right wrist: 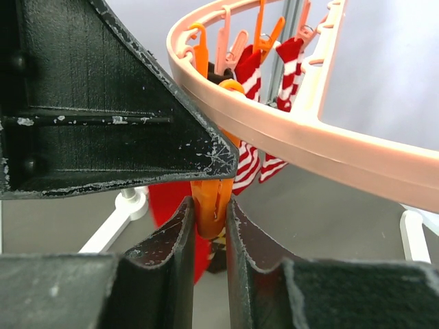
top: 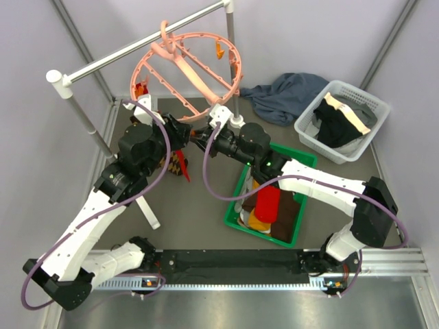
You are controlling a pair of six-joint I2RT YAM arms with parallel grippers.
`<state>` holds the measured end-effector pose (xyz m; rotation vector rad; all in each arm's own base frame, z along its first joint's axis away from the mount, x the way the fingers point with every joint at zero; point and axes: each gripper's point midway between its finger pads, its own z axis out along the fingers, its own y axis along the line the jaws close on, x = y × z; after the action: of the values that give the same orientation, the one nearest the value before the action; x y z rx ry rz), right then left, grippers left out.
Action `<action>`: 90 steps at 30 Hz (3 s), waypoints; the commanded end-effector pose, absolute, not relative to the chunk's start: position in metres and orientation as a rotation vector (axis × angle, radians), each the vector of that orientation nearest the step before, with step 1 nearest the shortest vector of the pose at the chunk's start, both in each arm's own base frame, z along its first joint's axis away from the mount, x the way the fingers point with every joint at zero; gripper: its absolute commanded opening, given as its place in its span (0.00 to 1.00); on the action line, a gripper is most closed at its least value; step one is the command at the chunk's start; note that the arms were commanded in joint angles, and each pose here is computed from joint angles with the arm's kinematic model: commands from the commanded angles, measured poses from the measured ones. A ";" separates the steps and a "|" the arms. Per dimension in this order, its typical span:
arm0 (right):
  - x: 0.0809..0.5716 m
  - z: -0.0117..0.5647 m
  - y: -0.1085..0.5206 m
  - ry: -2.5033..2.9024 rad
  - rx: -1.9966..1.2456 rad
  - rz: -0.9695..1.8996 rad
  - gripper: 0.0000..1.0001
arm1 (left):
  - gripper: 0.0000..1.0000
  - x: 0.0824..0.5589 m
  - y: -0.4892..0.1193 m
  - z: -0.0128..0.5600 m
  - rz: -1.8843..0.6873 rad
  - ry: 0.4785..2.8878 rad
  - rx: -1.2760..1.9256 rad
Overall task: Clip the socks to the hanger
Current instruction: Open the clamp at the hanger, then pick up the sock from the bin.
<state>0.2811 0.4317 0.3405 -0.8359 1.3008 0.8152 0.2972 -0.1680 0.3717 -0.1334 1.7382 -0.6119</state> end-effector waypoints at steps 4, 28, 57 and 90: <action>0.275 0.331 0.423 1.393 -0.752 0.815 0.30 | 0.27 0.306 -0.167 0.402 -0.619 1.610 -0.132; 0.305 0.128 0.183 2.412 -0.016 0.101 0.48 | 0.12 0.310 -0.173 0.391 -0.592 1.615 -0.057; 0.337 0.059 0.169 2.518 -0.015 -0.095 0.00 | 0.10 0.311 -0.182 0.385 -0.635 1.642 -0.049; 0.243 0.339 0.380 1.199 -1.069 0.764 0.00 | 0.09 0.290 -0.199 0.433 -0.818 1.503 0.020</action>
<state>0.2495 0.3569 0.2877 -1.0655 1.4145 0.7018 0.3002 -0.1957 0.3803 -0.0022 1.6772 -0.7190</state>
